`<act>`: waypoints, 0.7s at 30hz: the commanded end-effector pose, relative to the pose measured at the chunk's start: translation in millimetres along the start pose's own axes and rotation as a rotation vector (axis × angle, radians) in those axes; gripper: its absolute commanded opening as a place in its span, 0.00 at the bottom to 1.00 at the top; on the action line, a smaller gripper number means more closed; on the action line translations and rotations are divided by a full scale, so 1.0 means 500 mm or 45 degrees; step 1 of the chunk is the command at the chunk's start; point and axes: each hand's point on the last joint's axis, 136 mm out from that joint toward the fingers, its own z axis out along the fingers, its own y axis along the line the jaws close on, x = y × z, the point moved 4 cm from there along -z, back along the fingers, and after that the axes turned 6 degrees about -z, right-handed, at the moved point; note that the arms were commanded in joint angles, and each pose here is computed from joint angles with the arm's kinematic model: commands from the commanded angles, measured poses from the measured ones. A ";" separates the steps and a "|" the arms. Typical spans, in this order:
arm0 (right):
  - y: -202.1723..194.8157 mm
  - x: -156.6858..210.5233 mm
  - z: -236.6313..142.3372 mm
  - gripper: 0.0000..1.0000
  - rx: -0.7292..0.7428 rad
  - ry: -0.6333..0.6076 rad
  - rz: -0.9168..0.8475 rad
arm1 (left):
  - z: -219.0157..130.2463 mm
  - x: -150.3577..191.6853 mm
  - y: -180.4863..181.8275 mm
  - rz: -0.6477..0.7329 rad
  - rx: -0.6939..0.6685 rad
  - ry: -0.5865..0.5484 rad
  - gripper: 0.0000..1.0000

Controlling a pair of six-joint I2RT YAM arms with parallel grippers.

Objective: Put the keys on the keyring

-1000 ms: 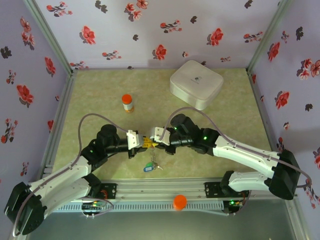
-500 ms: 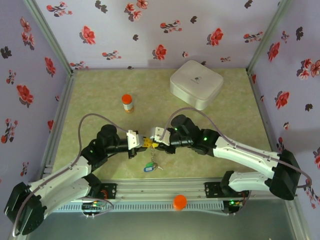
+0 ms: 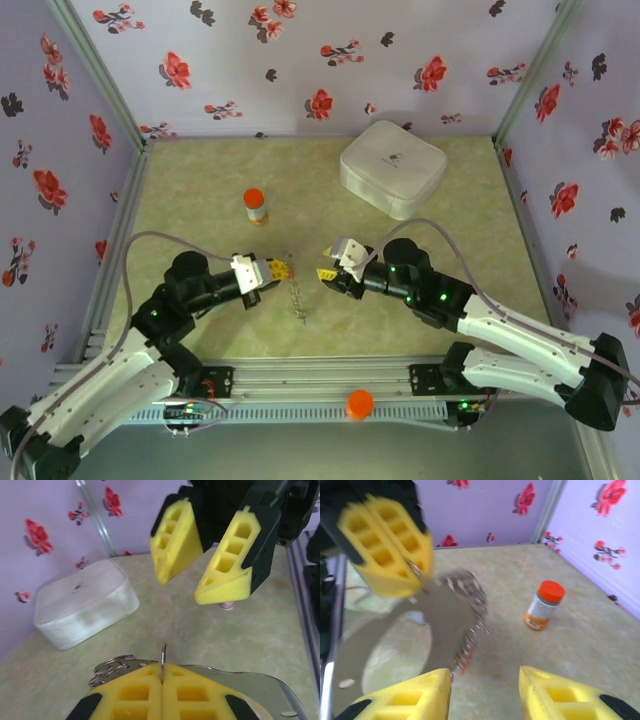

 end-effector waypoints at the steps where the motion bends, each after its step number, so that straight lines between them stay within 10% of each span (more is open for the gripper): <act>1: -0.039 -0.010 -0.012 0.42 0.185 -0.038 0.020 | -0.053 -0.045 0.023 0.020 -0.161 -0.006 0.00; 10: -0.007 -0.009 0.026 0.41 -0.007 -0.004 0.052 | -0.136 -0.139 0.109 0.044 -0.600 -0.008 0.00; 21: 0.041 0.070 0.209 0.37 0.009 0.283 0.350 | -0.143 -0.073 0.265 0.005 -1.325 0.108 0.00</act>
